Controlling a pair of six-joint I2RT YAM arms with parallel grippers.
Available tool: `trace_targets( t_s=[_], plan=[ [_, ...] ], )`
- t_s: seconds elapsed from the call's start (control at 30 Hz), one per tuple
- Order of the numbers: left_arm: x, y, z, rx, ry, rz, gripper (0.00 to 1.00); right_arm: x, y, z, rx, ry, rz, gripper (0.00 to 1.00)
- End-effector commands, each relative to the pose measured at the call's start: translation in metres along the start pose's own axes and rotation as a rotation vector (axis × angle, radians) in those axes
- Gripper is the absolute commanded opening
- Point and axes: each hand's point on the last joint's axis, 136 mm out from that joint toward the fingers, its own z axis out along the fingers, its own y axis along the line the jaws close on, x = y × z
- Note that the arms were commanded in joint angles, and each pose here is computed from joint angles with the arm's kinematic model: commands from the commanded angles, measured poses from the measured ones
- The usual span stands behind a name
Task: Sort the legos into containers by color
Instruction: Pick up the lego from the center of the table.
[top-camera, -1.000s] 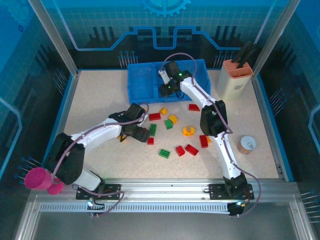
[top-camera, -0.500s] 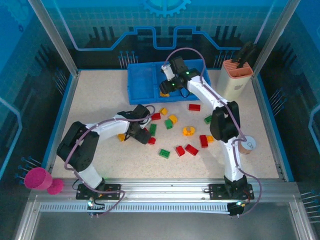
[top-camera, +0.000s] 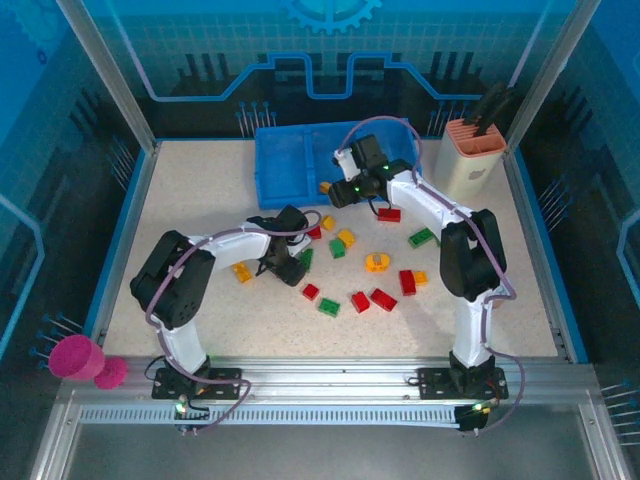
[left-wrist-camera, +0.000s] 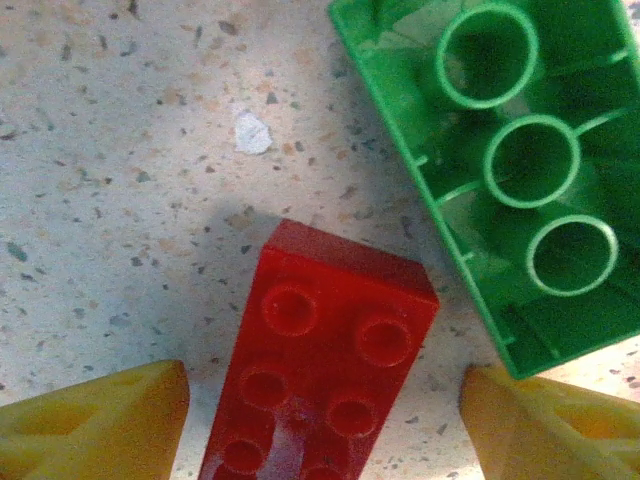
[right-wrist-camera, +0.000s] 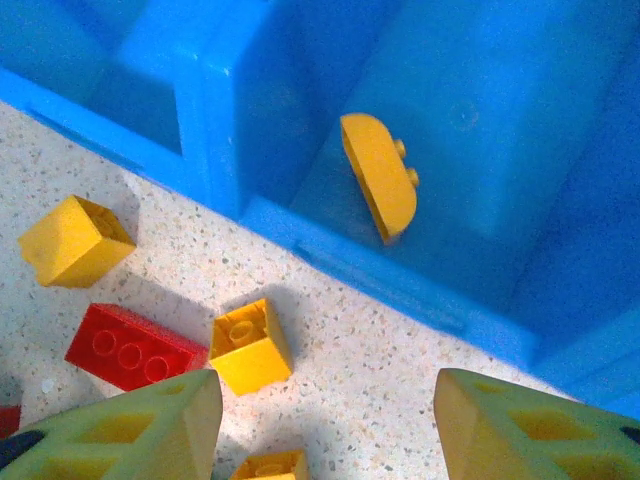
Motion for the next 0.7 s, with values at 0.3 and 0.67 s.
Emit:
trace_targets(
  t_s=[0.3, 0.67],
  plan=[
    [0.032, -0.021, 0.026, 0.046, 0.127, -0.056, 0.38, 0.016, -0.003, -0.055, 0.049, -0.081, 0.111, 0.61],
    [0.007, -0.021, -0.021, 0.022, 0.061, -0.136, 0.29, 0.132, -0.012, -0.089, 0.134, 0.11, 0.269, 0.62]
  ],
)
